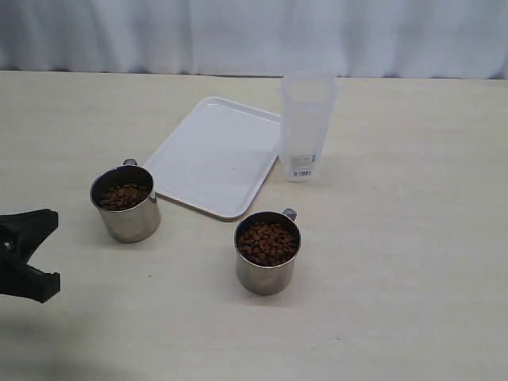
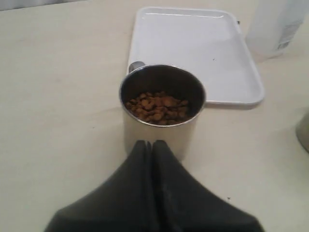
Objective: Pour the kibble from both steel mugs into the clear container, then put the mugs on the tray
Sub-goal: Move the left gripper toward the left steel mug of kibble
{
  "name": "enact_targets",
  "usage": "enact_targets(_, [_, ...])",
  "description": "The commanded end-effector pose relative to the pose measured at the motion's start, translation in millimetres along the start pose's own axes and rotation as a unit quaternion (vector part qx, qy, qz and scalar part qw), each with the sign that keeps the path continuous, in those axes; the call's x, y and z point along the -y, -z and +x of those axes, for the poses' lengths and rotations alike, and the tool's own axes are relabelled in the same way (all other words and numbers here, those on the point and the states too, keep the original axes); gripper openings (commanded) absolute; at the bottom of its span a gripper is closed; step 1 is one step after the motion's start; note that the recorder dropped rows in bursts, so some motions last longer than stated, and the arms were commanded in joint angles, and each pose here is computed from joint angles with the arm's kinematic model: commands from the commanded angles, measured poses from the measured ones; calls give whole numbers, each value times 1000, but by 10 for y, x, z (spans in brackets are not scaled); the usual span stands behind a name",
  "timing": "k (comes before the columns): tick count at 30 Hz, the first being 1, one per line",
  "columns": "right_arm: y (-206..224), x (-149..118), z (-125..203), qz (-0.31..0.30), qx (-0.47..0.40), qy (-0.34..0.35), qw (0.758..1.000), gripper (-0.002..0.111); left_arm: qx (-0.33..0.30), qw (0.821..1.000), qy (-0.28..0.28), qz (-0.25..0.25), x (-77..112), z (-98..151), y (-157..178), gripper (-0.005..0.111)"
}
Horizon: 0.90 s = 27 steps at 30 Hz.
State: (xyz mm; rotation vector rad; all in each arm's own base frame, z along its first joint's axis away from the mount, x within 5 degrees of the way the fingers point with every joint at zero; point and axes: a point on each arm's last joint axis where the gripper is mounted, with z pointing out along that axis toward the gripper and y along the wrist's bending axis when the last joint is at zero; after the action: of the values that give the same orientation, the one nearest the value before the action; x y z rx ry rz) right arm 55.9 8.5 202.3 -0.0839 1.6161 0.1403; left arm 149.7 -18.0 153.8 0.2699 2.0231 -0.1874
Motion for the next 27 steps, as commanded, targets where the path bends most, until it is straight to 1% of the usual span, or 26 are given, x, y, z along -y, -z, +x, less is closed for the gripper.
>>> enact_targets(1, [1, 1, 10, 0, 1, 3, 1000, 5, 31, 998, -33, 50, 75, 2, -88, 0])
enact_targets(2, [1, 1, 10, 0, 1, 3, 1000, 5, 31, 997, -46, 59, 88, 36, -111, 0])
enact_targets(4, [1, 1, 10, 0, 1, 3, 1000, 5, 27, 997, -53, 51, 45, 101, -140, 0])
enact_targets(6, [1, 1, 10, 0, 1, 3, 1000, 5, 18, 998, -42, 50, -24, 165, -190, 0])
enact_targets(8, [1, 1, 10, 0, 1, 3, 1000, 5, 14, 997, -39, 67, -73, 248, -240, 0])
enact_targets(10, [1, 1, 10, 0, 1, 3, 1000, 5, 16, 995, -37, 88, -153, 282, -311, 0])
enact_targets(11, [1, 1, 10, 0, 1, 3, 1000, 5, 6, 994, -40, 101, -219, 295, -371, 0])
enact_targets(12, [1, 1, 10, 0, 1, 3, 1000, 5, -2, 995, -27, 96, -268, 308, -411, 0])
enact_targets(13, [1, 1, 10, 0, 1, 3, 1000, 5, -7, 995, -29, 94, -321, 308, -470, 0])
enact_targets(16, [1, 1, 10, 0, 1, 3, 1000, 5, 2, 995, -28, 94, -330, 284, -480, 0])
enact_targets(17, [1, 1, 10, 0, 1, 3, 1000, 5, 7, 995, -19, 99, -318, 276, -475, 0])
enact_targets(18, [1, 1, 10, 0, 1, 3, 1000, 5, 12, 994, -22, 105, -306, 267, -472, 0])
enact_targets(19, [1, 1, 10, 0, 1, 3, 1000, 5, 14, 994, -35, 104, -308, 265, -473, 0])
enact_targets(20, [1, 1, 10, 0, 1, 3, 1000, 5, 9, 994, -51, 92, -332, 275, -480, 0])
enact_targets(22, [1, 1, 10, 0, 1, 3, 1000, 5, -19, 993, -92, 73, -370, 329, -485, 0])
enact_targets(25, [1, 1, 10, 0, 1, 3, 1000, 5, -8, 990, -111, 88, -348, 352, -507, 0])
enact_targets(27, [1, 1, 10, 0, 1, 3, 1000, 5, -11, 989, -114, 95, -353, 404, -551, 0])
